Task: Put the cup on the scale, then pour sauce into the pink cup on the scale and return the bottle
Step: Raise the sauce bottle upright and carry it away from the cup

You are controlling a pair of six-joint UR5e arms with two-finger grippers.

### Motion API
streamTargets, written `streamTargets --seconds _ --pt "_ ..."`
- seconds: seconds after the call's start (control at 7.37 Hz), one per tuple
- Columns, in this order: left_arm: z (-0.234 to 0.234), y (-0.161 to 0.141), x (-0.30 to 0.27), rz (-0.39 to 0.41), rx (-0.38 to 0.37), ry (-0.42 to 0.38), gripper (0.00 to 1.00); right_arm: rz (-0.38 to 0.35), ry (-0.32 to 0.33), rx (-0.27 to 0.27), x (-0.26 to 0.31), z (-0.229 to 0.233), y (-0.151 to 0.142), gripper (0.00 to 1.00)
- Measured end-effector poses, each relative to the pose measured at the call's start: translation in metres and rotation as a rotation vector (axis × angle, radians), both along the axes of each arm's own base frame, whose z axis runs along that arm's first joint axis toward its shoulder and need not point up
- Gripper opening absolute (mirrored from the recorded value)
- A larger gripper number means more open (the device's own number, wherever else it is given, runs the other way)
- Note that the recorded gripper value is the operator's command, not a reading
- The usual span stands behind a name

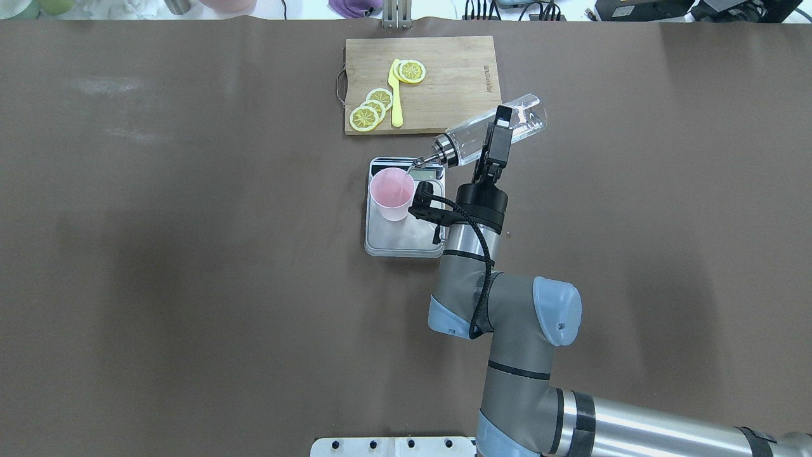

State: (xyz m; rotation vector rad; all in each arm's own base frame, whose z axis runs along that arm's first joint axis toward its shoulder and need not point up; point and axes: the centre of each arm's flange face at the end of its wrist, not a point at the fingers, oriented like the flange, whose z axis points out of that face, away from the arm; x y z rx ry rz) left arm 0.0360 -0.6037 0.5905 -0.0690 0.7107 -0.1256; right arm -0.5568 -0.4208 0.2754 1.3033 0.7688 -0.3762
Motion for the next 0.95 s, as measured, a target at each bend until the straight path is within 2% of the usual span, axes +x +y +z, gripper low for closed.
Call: streamTargets --seconds 0.14,0.27,0.68,0.95 --pt "0.0 0.0 0.0 0.0 0.0 0.0 0.98 -0.001 -0.015 -0.001 0.0 -0.002 0.0 0.0" --pt "0.0 0.0 0.0 0.0 0.0 0.0 0.98 -0.005 -0.059 -0.007 0.0 -0.003 0.001 0.0" --pt "-0.001 -0.001 0.0 0.0 0.001 -0.001 0.98 -0.044 -0.312 -0.036 0.0 0.005 0.009 0.0" --pt "-0.001 -0.001 0.0 0.0 0.005 0.0 0.98 -0.071 -0.478 -0.079 0.006 -0.008 0.016 0.0"
